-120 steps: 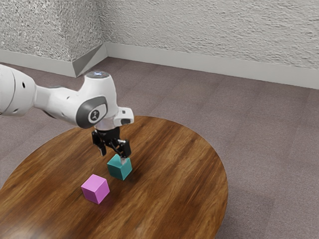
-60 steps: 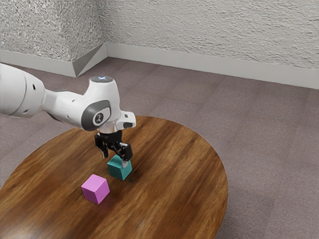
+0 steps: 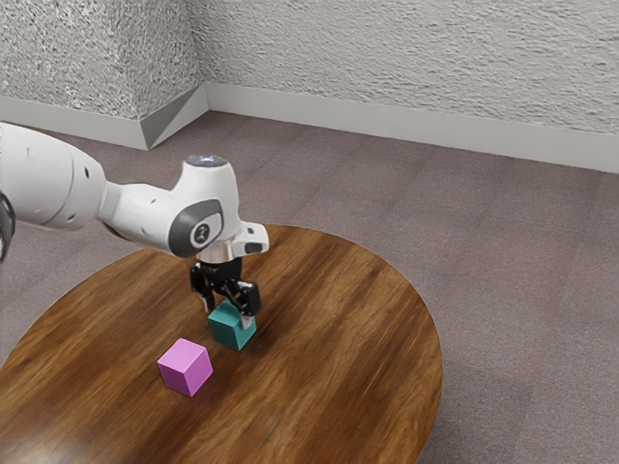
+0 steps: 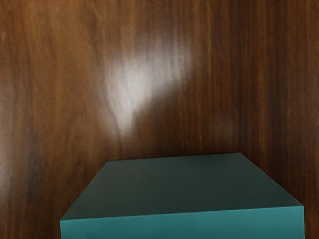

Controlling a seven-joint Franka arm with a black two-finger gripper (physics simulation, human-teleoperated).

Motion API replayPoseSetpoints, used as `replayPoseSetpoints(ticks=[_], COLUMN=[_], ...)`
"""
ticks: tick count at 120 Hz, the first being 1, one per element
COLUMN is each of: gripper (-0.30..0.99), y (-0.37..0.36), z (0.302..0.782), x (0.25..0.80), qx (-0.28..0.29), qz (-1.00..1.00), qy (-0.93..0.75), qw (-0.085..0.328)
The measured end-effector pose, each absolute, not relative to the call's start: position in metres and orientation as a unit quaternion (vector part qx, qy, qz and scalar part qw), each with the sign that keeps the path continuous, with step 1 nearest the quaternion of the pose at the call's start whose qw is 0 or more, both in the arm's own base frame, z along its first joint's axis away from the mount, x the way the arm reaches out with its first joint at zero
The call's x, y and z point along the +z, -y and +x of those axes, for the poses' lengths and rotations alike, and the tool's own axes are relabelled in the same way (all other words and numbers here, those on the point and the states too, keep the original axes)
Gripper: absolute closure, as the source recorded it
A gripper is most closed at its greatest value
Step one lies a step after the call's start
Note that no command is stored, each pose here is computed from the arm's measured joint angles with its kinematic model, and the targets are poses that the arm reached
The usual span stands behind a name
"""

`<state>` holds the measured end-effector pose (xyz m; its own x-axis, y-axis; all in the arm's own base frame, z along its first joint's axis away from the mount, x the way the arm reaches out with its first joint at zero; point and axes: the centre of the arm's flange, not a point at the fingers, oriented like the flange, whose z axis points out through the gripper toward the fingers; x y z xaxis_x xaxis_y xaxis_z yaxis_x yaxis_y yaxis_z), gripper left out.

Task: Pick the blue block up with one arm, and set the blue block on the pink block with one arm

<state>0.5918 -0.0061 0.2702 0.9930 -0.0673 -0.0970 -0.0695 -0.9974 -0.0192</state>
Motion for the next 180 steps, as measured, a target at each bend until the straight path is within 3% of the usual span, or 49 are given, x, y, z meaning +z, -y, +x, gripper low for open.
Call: replayPoseSetpoints(ticks=[75, 133, 155, 180], gripper=[0.00, 0.27, 0.30, 0.30], y=[0.006, 0.009, 0.010, 0.017], z=[0.595, 0.594, 0.578, 0.528], x=[0.265, 0.268, 0.310, 0.379], qx=[0.046, 0.038, 0.014, -0.020], qz=[-0.998, -0.999, -0.999, -0.999], qy=[-0.035, -0.036, -0.032, -0.035], qw=[0.008, 0.007, 0.005, 0.007])
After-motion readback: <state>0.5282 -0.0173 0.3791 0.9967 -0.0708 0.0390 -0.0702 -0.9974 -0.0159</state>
